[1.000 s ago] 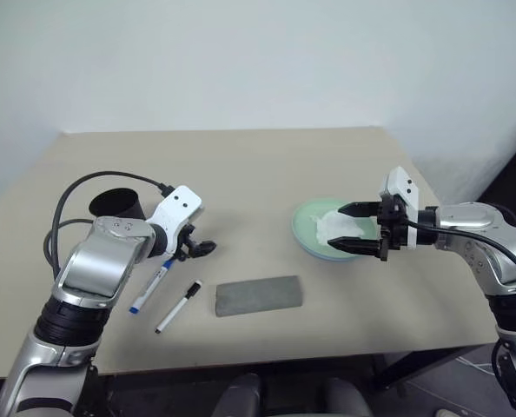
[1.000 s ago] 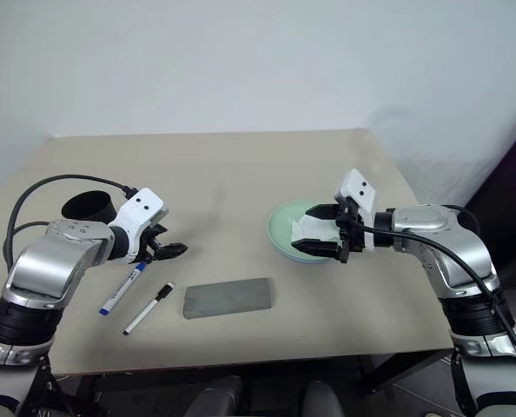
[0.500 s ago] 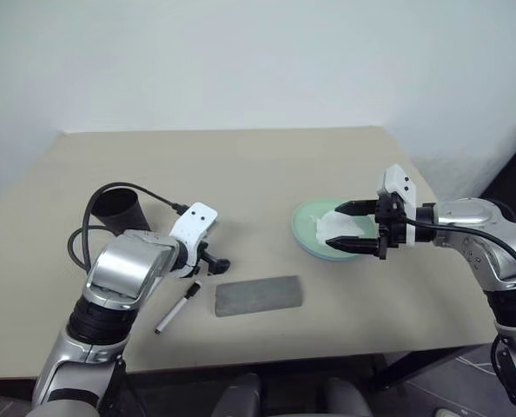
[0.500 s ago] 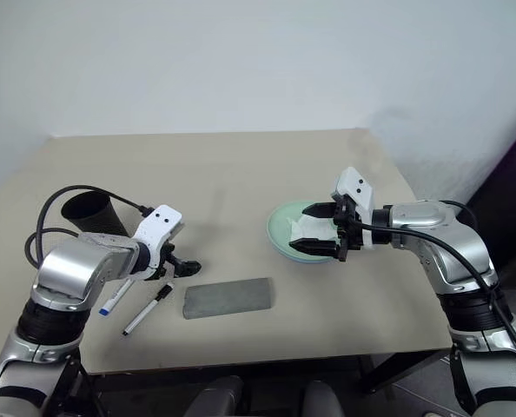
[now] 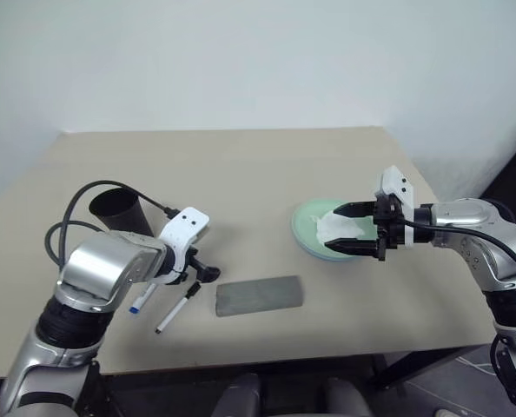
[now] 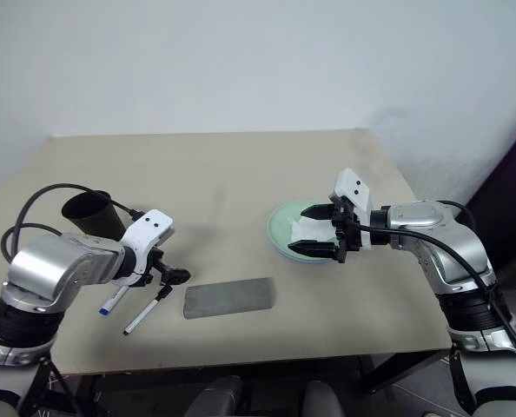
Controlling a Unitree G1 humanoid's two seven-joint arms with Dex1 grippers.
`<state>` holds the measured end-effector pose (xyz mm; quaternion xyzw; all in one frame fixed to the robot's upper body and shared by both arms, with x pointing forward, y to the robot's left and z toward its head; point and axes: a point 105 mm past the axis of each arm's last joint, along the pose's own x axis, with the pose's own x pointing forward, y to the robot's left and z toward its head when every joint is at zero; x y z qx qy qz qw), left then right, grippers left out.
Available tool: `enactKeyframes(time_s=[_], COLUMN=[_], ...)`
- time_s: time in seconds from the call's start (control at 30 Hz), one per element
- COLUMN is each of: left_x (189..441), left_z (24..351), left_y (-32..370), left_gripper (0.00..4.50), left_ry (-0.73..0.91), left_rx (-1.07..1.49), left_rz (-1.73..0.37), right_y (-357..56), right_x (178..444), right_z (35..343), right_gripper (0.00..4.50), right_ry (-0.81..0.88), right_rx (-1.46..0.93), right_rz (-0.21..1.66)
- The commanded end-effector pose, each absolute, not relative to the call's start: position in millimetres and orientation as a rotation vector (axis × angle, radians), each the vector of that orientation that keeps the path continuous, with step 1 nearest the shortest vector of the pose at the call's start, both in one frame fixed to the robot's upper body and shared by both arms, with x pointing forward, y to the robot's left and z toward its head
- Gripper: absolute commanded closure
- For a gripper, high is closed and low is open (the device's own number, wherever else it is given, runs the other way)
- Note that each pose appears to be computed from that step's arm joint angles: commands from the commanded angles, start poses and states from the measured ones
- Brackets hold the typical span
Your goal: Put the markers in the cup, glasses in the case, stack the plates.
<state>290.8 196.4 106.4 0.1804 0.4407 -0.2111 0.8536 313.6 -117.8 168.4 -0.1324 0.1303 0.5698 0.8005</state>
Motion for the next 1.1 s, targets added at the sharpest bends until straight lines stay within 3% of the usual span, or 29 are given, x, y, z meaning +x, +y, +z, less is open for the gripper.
enactKeyframes(time_s=[0.03,0.6,0.7,1.0,1.03,1.1], left_x=[284.6,259.2,257.8,259.2,259.1,258.6], left_z=[108.4,79.2,76.3,73.3,73.3,73.5], left_y=[194.7,201.2,202.2,200.1,199.0,197.1], left_gripper=[0.01,0.01,0.62,3.67,3.94,3.94], left_ry=[0.933,1.026,1.034,1.04,1.04,1.038], left_rx=[0.399,0.376,0.371,0.363,0.365,0.368], left_rz=[-0.472,-0.463,-0.455,-0.452,-0.457,-0.466], right_y=[-116.4,-115.3,-114.6,-113.3,-113.3,-113.1], right_x=[315.2,315.4,315.5,316.3,316.2,316.2], right_z=[182.6,182.6,183.4,183.8,183.8,184.1], right_gripper=[0.0,0.0,0.0,0.0,0.0,0.0], right_ry=[0.225,0.221,0.218,0.211,0.21,0.209], right_rx=[-0.314,-0.325,-0.325,-0.328,-0.328,-0.327], right_rz=[1.216,1.224,1.226,1.225,1.225,1.225])
